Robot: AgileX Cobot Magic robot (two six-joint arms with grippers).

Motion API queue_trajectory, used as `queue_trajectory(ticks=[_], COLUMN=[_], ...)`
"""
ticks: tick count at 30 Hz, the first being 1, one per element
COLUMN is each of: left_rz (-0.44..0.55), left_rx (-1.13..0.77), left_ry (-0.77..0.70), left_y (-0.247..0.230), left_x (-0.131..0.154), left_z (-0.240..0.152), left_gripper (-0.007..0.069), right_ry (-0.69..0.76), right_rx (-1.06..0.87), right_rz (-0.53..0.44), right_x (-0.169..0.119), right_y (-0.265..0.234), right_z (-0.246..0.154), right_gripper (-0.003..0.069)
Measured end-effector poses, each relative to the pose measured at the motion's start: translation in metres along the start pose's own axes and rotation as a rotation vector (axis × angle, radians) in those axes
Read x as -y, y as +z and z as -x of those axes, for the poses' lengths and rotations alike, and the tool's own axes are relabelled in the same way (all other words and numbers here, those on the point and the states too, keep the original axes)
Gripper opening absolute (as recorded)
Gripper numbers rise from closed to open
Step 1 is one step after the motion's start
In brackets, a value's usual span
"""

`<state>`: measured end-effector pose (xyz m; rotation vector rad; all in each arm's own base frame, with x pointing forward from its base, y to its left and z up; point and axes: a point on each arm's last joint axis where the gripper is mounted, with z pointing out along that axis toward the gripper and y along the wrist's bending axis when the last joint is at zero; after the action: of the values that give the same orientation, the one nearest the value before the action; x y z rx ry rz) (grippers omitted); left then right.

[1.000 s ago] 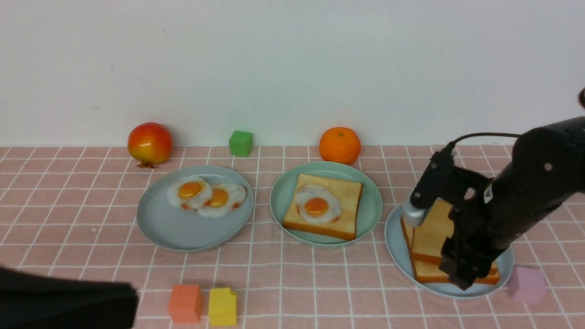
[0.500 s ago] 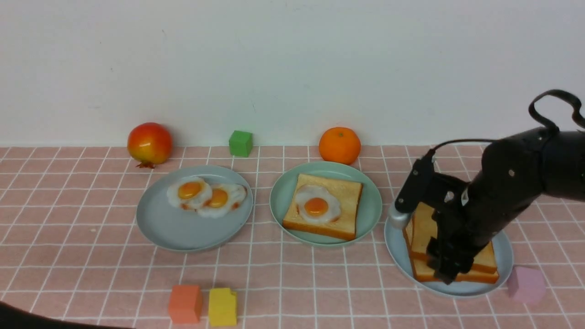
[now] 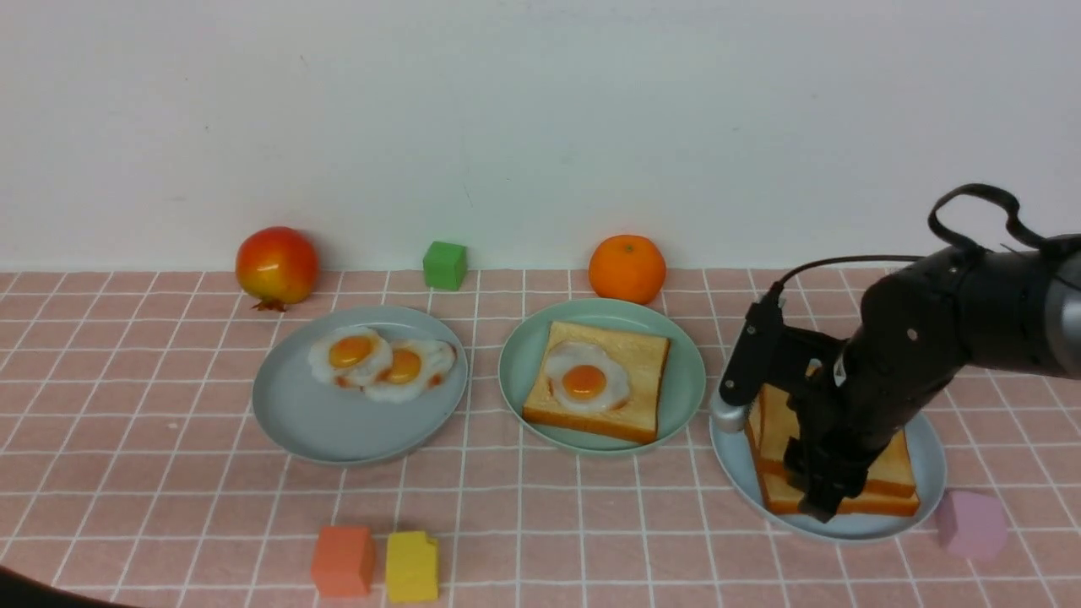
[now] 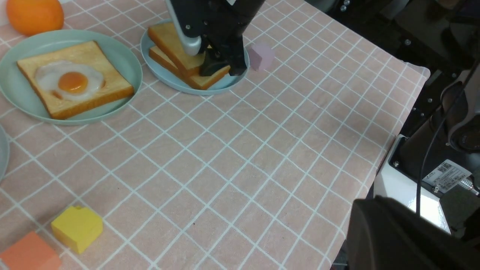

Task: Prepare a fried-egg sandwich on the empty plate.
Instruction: Grab a slice of bread with your right arm, then use your right arm to place a slice of bread on the fried egg in the middle

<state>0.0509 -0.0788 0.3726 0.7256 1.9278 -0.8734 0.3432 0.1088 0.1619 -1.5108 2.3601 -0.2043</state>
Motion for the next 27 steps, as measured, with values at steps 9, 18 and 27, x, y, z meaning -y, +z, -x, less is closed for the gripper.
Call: queue_trajectory(ticks=[9, 18, 27], left_rz=[-0.01, -0.019, 0.004], left_rx=[-0.036, -0.069, -0.074], left_ry=[-0.003, -0.004, 0.067], left_y=[0.0, 0.0, 0.0], left_x=[0.001, 0.002, -0.001], left_z=[-0.003, -0.006, -0.007], left_gripper=[0.0012, 0.0012, 0.0012], right_ry=[-0.006, 0.042, 0.118], right_rx=[-0.01, -0.024, 0.12], right_rz=[0.004, -0.007, -0.082], right_x=[0.001, -0.004, -0.014], right_y=[0.003, -0.024, -0.119], right_z=[0.001, 0.001, 0.066], right_gripper=[0.0298, 0.0268, 0.0134])
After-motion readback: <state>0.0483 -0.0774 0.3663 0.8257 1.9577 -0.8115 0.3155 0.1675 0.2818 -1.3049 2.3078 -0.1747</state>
